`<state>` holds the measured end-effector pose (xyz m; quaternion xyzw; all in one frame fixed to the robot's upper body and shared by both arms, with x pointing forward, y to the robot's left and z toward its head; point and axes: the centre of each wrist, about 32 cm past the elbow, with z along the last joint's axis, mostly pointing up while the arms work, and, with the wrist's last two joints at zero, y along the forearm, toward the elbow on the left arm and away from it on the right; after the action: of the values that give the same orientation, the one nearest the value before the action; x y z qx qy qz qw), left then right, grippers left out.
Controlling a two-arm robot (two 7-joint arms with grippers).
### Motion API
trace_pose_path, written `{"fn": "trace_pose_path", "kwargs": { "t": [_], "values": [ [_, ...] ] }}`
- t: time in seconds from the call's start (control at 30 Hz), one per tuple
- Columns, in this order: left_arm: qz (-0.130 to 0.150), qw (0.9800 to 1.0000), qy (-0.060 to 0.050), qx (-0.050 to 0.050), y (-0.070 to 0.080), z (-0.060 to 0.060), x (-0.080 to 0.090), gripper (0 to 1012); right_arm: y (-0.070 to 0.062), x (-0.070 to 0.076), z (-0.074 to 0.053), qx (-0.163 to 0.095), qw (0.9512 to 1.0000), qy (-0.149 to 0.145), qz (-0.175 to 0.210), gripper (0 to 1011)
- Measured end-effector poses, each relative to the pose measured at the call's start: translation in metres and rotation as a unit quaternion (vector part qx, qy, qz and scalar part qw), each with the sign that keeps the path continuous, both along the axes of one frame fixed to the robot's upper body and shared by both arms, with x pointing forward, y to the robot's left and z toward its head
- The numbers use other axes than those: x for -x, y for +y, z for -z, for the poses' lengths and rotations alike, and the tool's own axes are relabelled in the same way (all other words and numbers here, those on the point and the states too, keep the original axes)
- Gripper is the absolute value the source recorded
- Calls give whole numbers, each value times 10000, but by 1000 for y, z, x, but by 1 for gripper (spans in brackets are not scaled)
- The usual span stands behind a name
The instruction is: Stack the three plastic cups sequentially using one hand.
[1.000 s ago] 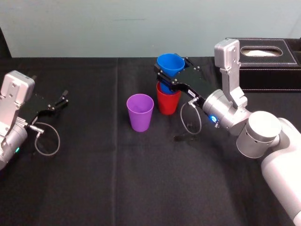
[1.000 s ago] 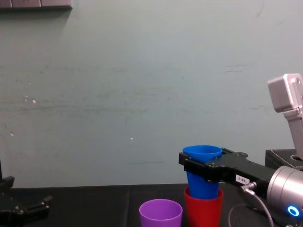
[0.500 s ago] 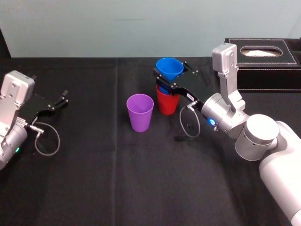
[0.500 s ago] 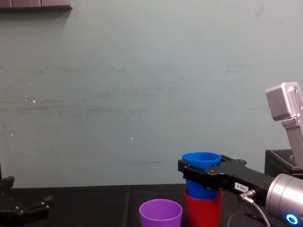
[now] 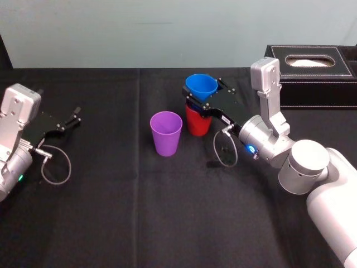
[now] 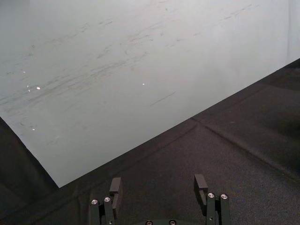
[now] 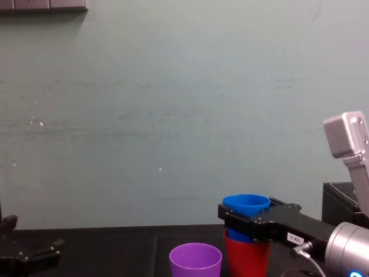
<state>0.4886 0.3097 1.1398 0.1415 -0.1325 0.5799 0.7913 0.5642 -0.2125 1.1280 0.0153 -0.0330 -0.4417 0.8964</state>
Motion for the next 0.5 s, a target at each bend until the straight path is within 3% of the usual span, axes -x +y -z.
{"fn": "trace_pose_path", "kwargs": {
  "t": [0.5],
  "values": [
    [0, 10000, 0, 0, 0, 0, 0, 1005, 0, 1, 7, 32, 10000, 60, 5, 741]
  ]
}}
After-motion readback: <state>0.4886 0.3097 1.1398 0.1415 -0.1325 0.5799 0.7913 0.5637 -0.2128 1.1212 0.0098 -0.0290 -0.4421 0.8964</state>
